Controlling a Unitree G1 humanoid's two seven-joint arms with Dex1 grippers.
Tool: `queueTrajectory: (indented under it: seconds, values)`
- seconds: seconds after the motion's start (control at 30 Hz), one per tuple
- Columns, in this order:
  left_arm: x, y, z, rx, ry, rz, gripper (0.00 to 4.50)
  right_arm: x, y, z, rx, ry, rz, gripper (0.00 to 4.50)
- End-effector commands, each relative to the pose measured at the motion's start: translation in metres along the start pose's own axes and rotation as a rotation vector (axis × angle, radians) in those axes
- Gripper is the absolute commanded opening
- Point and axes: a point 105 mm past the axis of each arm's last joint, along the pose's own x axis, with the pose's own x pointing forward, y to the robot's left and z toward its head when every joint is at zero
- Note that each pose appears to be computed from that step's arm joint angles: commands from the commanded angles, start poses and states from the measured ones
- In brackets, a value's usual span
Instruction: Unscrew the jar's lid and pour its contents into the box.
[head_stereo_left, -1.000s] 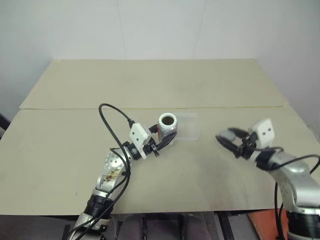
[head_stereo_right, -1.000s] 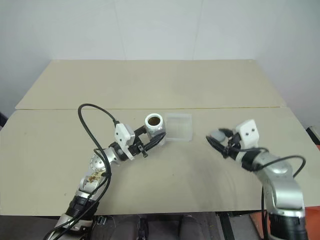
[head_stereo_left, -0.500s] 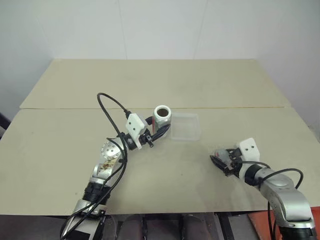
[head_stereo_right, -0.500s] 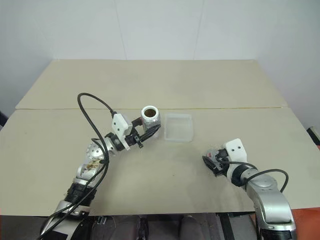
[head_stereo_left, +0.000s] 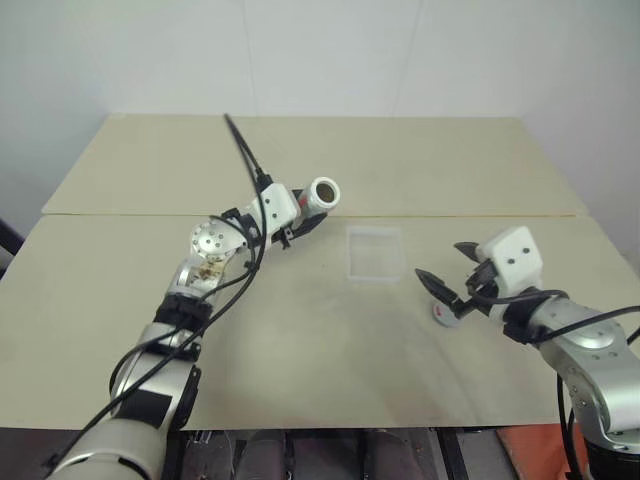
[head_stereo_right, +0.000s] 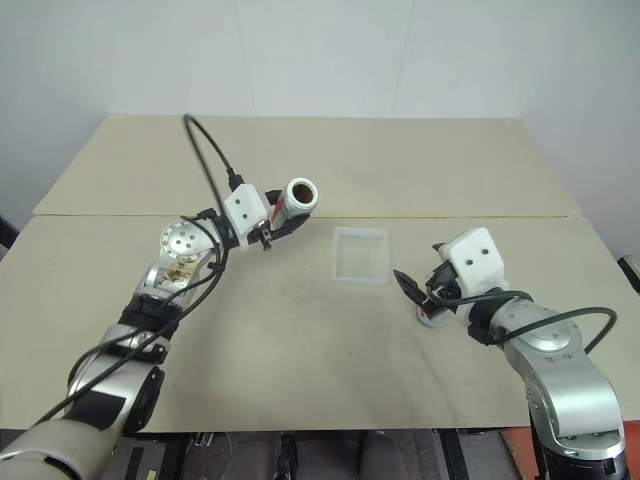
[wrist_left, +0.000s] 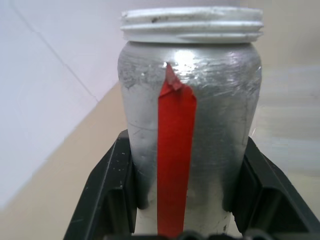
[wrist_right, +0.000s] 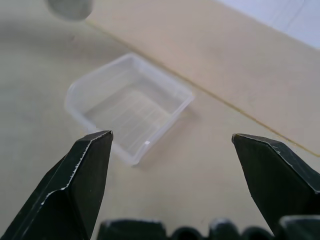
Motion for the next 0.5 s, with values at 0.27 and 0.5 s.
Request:
queueTrajectory:
  seconds: [0.27,0.5]
  values:
    - [0.071,0.011,0.055,1.000,0.005,-0.032,2.01,-0.009,0.030,0.011,-0.021,-0.066,0.024,4.45]
    - [0.096,-0.011,0.065,1.559,-0.113,-0.030,2.01,-0.014,0.035,0.010,0.014,-0.080,-0.014,4.45]
